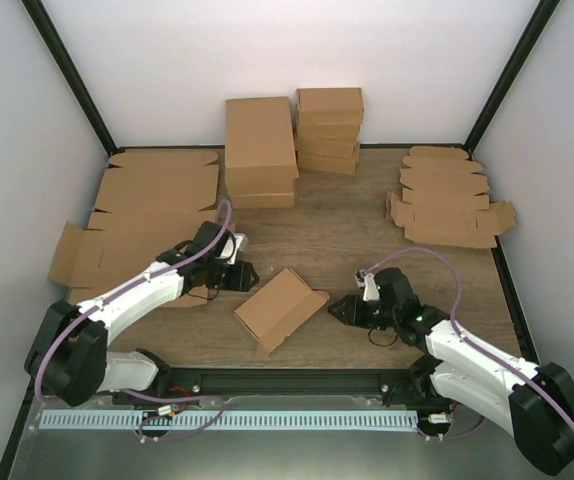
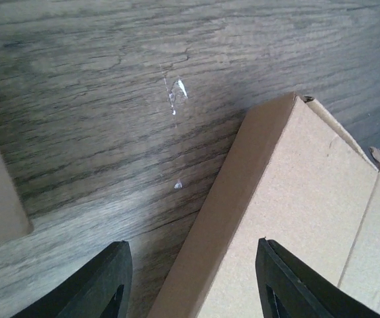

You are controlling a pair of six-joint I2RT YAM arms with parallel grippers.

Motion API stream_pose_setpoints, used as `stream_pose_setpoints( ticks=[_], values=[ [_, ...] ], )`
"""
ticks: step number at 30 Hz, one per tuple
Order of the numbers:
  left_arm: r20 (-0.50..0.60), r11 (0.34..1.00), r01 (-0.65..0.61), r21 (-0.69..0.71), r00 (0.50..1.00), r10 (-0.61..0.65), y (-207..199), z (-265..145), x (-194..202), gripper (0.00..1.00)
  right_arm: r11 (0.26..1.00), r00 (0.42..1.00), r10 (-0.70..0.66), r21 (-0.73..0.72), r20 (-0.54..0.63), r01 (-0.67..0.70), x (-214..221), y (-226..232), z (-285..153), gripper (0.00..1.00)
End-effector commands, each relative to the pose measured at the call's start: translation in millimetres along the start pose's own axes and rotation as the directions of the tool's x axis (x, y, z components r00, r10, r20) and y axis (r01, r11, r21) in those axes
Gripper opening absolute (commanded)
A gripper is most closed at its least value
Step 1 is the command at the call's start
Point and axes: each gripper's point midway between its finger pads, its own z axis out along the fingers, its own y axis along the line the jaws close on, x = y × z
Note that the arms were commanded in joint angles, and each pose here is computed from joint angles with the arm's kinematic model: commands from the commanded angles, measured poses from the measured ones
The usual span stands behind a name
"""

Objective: Fold the paper box

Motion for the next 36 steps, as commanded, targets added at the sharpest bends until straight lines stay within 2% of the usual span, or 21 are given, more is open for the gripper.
stream_pose_setpoints(
  ticks=[1, 7, 13, 20, 31, 36],
  values=[
    [-0.006, 0.997, -0.008, 0.071, 1.000, 0.008, -7.5, 13.7, -1.2, 0.52, 0.997, 1.000, 0.024, -0.079, 0.005, -0.024, 2.5, 7.9, 1.0, 0.35],
    [-0.059, 0.989, -0.001, 0.149, 0.998, 0.010, -13.5, 35.0, 8.7, 0.46, 0.995, 0.999, 0.042, -0.090, -0.014, -0.043, 13.2, 1.0, 4.9, 0.35],
    [-0.082, 0.972, 0.036, 0.233, 0.996, -0.017, -23.3, 47.4, 11.2, 0.34, 0.994, 0.999, 0.051, -0.091, -0.019, -0.052, 20.2, -3.7, 4.3, 0.35],
    [-0.101, 0.930, 0.124, 0.345, 0.990, -0.094, -40.1, 50.8, 16.7, 0.30, 0.990, 0.996, 0.083, -0.115, -0.025, -0.085, 32.8, -11.8, 5.0, 0.34],
    [-0.123, 0.915, 0.203, 0.350, 0.978, -0.170, -40.7, 57.3, 22.6, 0.29, 0.993, 0.998, 0.063, -0.096, 0.011, -0.061, 19.9, -8.2, 4.6, 0.34],
    [-0.067, 0.906, 0.251, 0.342, 0.968, -0.242, -41.5, 50.9, 15.9, 0.29, 0.994, 0.997, 0.071, -0.086, 0.012, -0.069, 16.6, -9.0, 7.6, 0.34]
  ],
)
